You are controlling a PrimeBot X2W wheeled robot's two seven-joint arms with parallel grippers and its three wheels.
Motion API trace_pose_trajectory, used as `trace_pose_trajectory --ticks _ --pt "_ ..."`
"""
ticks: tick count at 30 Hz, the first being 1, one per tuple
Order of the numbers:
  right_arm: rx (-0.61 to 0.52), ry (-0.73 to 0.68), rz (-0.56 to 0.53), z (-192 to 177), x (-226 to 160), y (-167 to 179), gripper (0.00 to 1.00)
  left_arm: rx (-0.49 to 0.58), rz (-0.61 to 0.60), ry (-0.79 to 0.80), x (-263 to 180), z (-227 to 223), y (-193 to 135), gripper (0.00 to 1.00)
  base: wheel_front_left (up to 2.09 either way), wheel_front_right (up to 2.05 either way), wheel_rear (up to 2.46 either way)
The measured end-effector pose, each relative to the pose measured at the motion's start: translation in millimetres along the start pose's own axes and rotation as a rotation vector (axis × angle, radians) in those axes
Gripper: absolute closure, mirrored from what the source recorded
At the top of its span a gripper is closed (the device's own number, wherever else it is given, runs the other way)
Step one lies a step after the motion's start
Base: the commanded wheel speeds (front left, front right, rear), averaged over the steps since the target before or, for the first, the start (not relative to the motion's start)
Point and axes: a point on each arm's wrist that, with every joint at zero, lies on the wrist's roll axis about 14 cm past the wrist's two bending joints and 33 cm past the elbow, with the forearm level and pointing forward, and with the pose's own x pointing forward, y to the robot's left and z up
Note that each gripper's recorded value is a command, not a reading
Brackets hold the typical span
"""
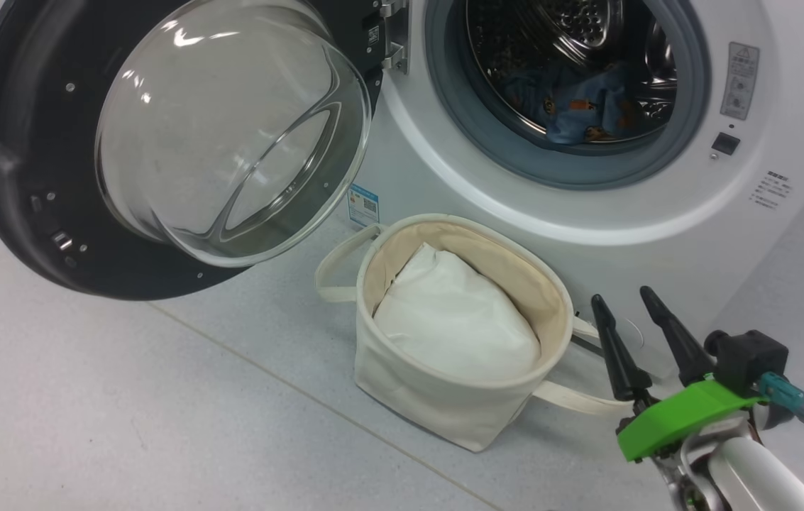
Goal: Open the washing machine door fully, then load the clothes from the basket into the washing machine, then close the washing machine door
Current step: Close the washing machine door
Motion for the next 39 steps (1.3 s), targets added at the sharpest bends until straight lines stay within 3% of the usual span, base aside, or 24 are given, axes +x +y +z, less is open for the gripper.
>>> trace_pose_trajectory --ticks 10,18,39 --pt "-0.035 0.024 -0.052 -3.3 -16.5 -27.8 0.00 -0.225 0.151 0.106 19.7 -31.0 25.1 1.00 0.00 0.00 0.00" --pt "-0.034 0.056 -0.076 -14.0 -26.6 -40.4 0.00 -0.374 0.203 0.159 27.0 -49.4 26.7 1.00 0.00 0.00 0.00" --pt "-0.047 0.106 -0.118 -39.2 -23.1 -97.9 0.00 -0.615 0.329 0.238 55.6 -112.0 20.7 1.00 0.00 0.00 0.00"
